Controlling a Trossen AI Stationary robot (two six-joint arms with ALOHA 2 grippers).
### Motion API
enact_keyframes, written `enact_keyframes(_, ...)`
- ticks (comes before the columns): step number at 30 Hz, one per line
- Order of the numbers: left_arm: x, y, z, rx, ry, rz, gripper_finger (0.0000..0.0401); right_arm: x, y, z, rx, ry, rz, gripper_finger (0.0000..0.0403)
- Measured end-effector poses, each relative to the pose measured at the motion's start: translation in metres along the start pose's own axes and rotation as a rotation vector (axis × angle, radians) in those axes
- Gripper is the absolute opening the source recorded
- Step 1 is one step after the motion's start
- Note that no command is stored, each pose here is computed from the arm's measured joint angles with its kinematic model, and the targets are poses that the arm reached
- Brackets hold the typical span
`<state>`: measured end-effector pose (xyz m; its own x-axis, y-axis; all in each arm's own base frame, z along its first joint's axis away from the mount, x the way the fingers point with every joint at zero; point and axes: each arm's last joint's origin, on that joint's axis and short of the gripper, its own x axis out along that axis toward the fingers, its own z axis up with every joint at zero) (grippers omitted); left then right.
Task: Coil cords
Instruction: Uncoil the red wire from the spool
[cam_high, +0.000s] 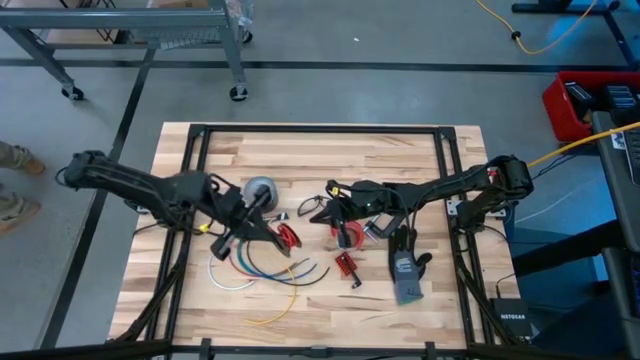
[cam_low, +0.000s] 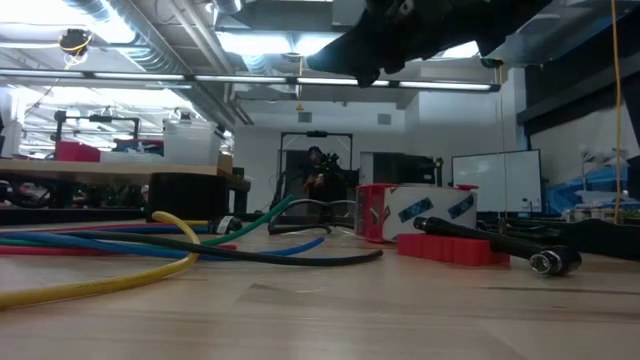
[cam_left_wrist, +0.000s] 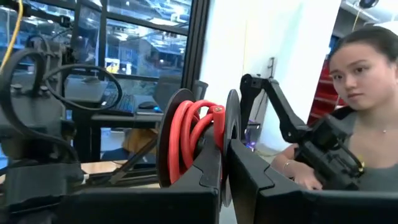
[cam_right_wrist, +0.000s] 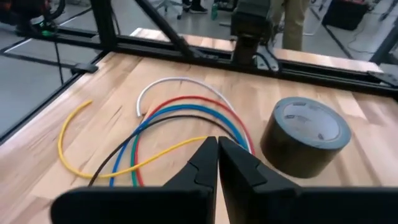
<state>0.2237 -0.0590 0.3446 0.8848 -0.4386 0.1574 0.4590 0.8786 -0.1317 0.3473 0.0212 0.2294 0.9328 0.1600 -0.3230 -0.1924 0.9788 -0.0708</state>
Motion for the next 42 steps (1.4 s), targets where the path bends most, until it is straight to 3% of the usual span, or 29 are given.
enact_keyframes(9, -0.009, 0.0, 0.0, 0.018, 0.048, 0.085, 0.0004, 0.0, -0.001, 0.007, -0.055, -0.069, -0.032, 0.0019)
enact_keyframes(13, -0.01, 0.001, -0.002, 0.018, 0.071, 0.121, 0.0004, -0.001, 0.0, 0.008, -0.058, -0.087, 0.007, 0.0019)
enact_keyframes(20, -0.01, 0.002, -0.003, 0.046, 0.082, 0.127, 0.0004, 0.0, 0.001, 0.006, 0.022, -0.062, 0.036, 0.0029)
enact_keyframes(23, -0.01, 0.002, -0.004, 0.054, 0.092, 0.129, 0.0004, 0.0, 0.001, 0.004, 0.028, -0.039, 0.038, 0.0062)
enact_keyframes(27, -0.01, 0.003, -0.005, 0.049, 0.104, 0.132, 0.0004, 0.0, 0.0, 0.004, 0.083, -0.039, 0.012, 0.0134)
enact_keyframes(34, -0.011, 0.003, -0.009, 0.04, 0.147, 0.145, 0.0004, -0.001, -0.002, 0.011, 0.19, -0.118, -0.03, 0.0248)
enact_keyframes(42, -0.013, 0.007, -0.018, 0.004, 0.231, 0.252, 0.0004, -0.005, -0.001, 0.031, 0.217, -0.317, 0.073, 0.0269)
